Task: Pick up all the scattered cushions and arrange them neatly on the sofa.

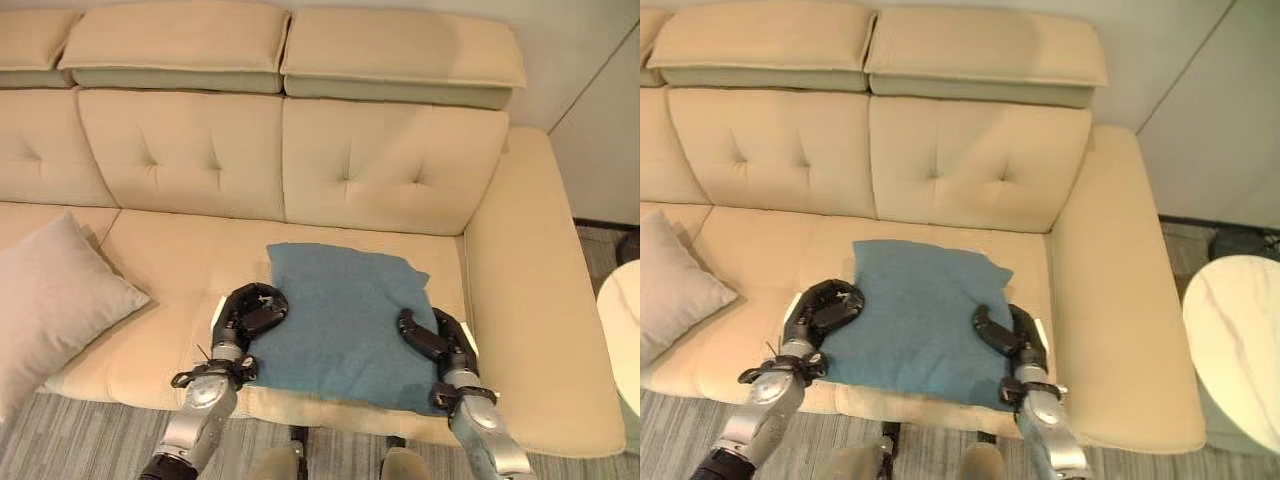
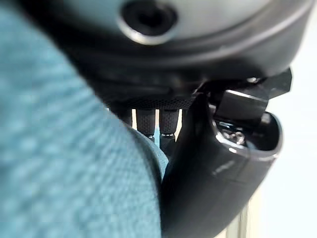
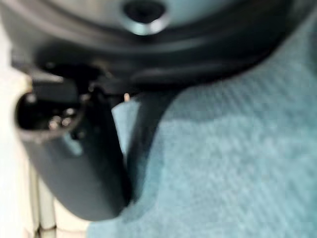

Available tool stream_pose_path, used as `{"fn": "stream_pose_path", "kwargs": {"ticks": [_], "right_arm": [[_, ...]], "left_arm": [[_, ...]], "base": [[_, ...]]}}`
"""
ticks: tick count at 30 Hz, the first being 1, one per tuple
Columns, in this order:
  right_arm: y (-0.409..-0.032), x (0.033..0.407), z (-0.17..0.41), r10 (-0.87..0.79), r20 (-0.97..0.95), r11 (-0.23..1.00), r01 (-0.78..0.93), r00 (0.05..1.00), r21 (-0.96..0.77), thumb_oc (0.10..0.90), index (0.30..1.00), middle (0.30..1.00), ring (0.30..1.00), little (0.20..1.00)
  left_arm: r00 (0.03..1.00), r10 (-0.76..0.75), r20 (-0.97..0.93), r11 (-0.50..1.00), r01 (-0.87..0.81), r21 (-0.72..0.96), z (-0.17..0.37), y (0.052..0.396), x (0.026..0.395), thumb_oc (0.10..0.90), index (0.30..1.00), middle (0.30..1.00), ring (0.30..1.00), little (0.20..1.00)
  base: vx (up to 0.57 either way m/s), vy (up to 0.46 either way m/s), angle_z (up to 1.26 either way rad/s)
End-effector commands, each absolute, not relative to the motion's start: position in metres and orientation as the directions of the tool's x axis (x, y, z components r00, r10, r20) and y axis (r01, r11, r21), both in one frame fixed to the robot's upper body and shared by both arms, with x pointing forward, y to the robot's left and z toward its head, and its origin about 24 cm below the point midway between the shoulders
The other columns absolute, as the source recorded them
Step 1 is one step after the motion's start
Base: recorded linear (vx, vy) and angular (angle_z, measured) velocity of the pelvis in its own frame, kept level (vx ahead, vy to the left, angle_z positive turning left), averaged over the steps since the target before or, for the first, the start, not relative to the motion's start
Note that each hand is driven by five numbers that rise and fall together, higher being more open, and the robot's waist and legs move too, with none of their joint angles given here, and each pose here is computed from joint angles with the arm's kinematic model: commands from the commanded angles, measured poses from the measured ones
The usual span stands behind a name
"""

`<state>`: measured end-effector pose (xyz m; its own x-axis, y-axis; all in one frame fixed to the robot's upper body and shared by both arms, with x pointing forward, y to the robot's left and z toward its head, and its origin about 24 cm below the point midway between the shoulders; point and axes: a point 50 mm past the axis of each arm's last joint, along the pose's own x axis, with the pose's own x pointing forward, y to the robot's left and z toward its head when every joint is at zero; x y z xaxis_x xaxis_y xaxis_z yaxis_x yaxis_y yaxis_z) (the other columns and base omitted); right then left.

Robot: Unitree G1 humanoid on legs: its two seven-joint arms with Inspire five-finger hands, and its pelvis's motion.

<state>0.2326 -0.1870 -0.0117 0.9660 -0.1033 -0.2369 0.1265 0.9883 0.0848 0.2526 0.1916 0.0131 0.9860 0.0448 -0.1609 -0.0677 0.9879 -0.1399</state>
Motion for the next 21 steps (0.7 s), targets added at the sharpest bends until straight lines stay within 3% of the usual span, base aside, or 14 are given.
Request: {"fn": "stream_pose_path", "kwargs": {"ticks": [1, 12, 18, 20, 21], "right_arm": [[-0.153, 0.273, 0.075, 0.068, 0.206, 0.991, -0.091, 0.976, 0.101, 0.4, 0.3, 0.3, 0.3, 0.3], [-0.151, 0.292, 0.13, 0.048, 0.44, 0.996, -0.01, 0.897, -0.088, 0.4, 0.3, 0.3, 0.3, 0.3], [-0.137, 0.304, 0.188, 0.043, 0.669, 0.979, 0.101, 0.742, -0.175, 0.4, 0.3, 0.3, 0.3, 0.3], [-0.135, 0.305, 0.226, 0.032, 0.795, 0.956, 0.214, 0.606, -0.201, 0.4, 0.3, 0.3, 0.3, 0.3], [-0.135, 0.305, 0.227, 0.031, 0.796, 0.956, 0.215, 0.604, -0.201, 0.4, 0.3, 0.3, 0.3, 0.3]], "left_arm": [[0.962, -0.158, 0.222, 0.955, 0.206, -0.215, 0.081, 0.141, 0.264, 0.4, 0.3, 0.3, 0.3, 0.3], [0.91, -0.087, 0.404, 0.984, 0.141, -0.105, 0.122, 0.136, 0.281, 0.4, 0.3, 0.3, 0.3, 0.3], [0.768, -0.034, 0.64, 0.999, 0.046, -0.003, 0.183, 0.125, 0.297, 0.4, 0.3, 0.3, 0.3, 0.3], [0.651, -0.029, 0.759, 0.999, -0.005, 0.043, 0.222, 0.118, 0.302, 0.4, 0.3, 0.3, 0.3, 0.3], [0.649, -0.029, 0.76, 0.999, -0.006, 0.043, 0.222, 0.118, 0.303, 0.4, 0.3, 0.3, 0.3, 0.3]], "base": [[-0.03, 0.048, -0.09], [0.0, -0.035, -0.04], [0.01, -0.014, 0.08], [0.02, -0.008, 0.06], [0.01, -0.002, 0.03]]}}
